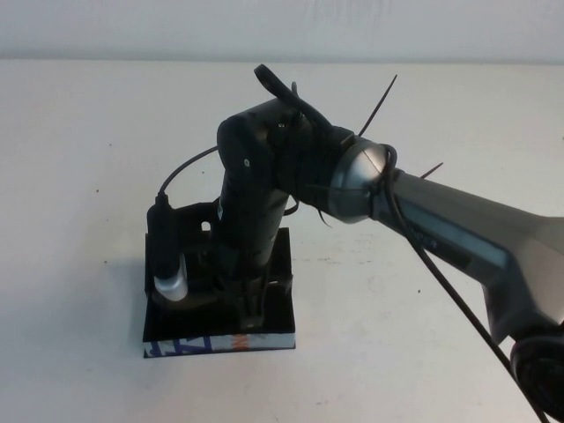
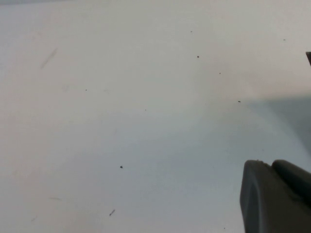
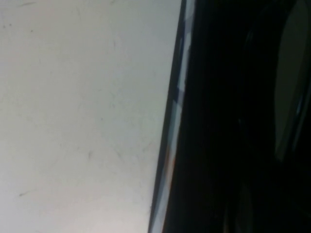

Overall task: Return glasses to glasses case
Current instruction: Place the glasses in the glasses case

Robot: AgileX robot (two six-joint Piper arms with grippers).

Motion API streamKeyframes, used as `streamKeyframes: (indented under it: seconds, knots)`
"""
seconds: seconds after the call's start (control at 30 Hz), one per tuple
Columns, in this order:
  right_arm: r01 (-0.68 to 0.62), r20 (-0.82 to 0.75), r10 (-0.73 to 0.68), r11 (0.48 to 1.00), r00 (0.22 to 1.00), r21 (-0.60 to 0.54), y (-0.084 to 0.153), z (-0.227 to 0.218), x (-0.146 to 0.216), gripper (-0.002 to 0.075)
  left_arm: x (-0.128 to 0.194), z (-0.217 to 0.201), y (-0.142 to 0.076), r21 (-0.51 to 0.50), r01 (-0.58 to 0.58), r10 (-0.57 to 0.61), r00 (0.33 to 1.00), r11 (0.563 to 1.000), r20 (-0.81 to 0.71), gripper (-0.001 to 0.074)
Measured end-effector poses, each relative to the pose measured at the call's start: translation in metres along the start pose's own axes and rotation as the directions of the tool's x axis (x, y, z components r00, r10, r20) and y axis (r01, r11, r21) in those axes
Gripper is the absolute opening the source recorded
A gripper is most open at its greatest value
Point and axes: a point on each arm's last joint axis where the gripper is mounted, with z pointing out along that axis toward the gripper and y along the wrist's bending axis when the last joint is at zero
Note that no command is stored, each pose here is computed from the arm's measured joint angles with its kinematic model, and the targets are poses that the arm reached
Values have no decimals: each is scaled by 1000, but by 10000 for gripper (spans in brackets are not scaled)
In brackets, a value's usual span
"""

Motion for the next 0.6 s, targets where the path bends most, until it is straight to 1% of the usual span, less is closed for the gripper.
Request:
streamKeyframes:
  seconds: [0.6]
  knots:
    - [-23,15,24,999,1000,-46,1,17,-3,49,0,0,0,0,0,0,1000,1000,0,0]
